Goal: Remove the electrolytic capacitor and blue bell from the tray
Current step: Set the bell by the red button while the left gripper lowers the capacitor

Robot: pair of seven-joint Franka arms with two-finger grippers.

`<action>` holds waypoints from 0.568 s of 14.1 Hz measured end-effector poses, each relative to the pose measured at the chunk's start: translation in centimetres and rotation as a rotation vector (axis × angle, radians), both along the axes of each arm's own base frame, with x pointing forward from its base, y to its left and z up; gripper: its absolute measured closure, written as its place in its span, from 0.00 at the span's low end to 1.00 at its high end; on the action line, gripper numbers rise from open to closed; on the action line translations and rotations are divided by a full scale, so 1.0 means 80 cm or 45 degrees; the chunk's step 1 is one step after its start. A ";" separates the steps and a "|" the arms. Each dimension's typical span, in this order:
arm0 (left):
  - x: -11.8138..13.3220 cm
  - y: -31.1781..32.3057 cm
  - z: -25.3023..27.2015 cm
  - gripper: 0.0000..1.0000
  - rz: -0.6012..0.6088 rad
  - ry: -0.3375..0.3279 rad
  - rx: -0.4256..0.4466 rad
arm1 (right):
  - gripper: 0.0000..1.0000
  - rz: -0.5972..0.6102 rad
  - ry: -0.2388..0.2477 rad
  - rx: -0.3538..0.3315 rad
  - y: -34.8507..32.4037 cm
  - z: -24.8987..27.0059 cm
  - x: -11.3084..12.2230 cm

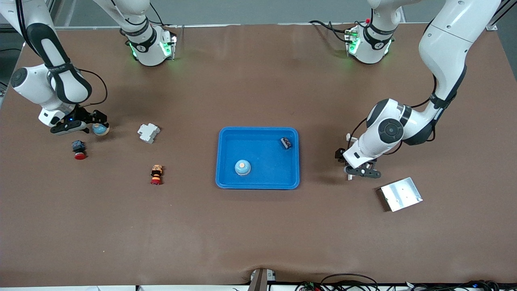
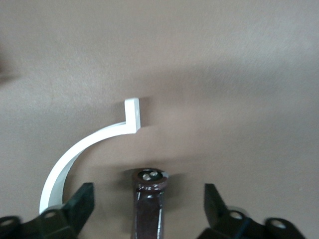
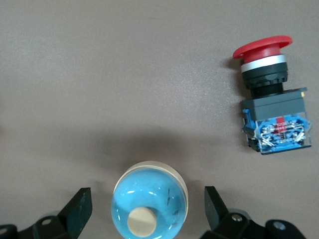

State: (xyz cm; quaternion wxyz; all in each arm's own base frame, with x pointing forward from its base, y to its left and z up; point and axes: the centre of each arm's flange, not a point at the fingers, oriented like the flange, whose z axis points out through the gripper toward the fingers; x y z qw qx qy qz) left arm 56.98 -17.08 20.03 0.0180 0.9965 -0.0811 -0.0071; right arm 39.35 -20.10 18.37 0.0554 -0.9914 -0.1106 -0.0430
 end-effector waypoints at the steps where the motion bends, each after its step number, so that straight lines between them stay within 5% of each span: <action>1: 0.002 -0.003 0.005 0.00 0.006 -0.010 -0.003 | 0.00 -0.001 -0.005 -0.001 0.005 0.002 0.005; 8: -0.003 -0.102 0.067 0.00 0.359 -0.064 -0.122 | 0.00 -0.032 -0.069 0.025 0.082 0.058 0.069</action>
